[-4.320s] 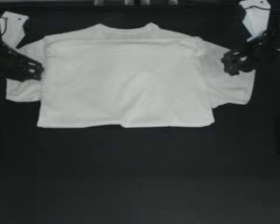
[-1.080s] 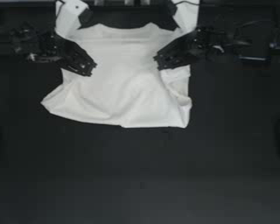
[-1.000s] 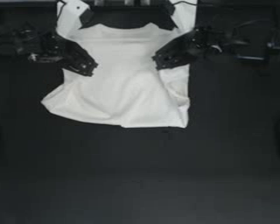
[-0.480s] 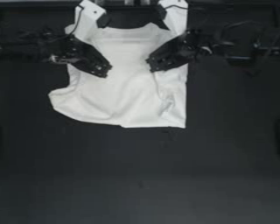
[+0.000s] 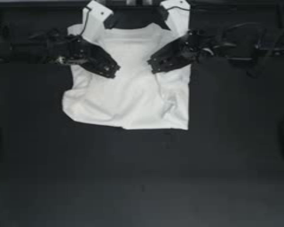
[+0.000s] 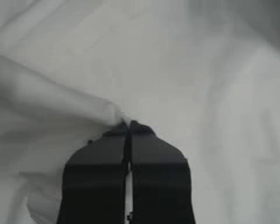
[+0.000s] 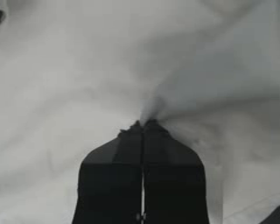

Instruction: Fold shirt

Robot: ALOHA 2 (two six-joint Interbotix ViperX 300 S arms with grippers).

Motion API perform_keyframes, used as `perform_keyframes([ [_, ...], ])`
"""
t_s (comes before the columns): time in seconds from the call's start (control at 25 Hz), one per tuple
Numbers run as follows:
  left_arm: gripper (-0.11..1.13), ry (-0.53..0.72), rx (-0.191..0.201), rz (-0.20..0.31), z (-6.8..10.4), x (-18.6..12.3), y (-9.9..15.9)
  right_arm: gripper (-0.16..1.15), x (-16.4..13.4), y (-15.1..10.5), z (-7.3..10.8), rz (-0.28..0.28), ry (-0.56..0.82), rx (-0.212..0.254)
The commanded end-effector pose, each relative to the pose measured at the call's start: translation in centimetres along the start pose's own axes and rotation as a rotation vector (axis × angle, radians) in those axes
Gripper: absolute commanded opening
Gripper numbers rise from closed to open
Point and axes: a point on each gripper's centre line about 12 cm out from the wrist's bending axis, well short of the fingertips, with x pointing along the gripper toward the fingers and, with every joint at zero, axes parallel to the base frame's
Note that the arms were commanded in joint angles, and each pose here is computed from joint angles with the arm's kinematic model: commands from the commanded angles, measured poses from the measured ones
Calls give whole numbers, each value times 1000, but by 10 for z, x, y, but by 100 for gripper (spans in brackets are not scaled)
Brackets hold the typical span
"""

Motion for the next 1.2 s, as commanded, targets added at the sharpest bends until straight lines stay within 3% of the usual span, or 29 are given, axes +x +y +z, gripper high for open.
perform_keyframes([
  [0.04,15,-47,-9,-30,13,-11,-6,7,-10,6,7,26,-30,1],
  [0.16,31,-47,-6,-35,11,-9,-8,9,-10,8,9,33,-40,1],
  [0.24,43,-50,-2,-40,12,-8,-10,18,-10,10,12,46,-56,-2],
  [0.48,81,-83,30,-63,18,-14,-16,83,-12,13,17,58,-79,-13],
  [0.56,89,-99,43,-71,23,-20,-19,98,-14,15,20,61,-87,-18],
  [0.72,94,-125,72,-73,32,-31,-20,99,-22,20,28,64,-106,-32],
  [0.92,96,-120,107,-40,37,-46,-11,99,-38,21,36,29,-113,-73],
  [1.2,96,-143,150,-10,46,-86,-3,99,-62,19,37,19,-127,-86],
])
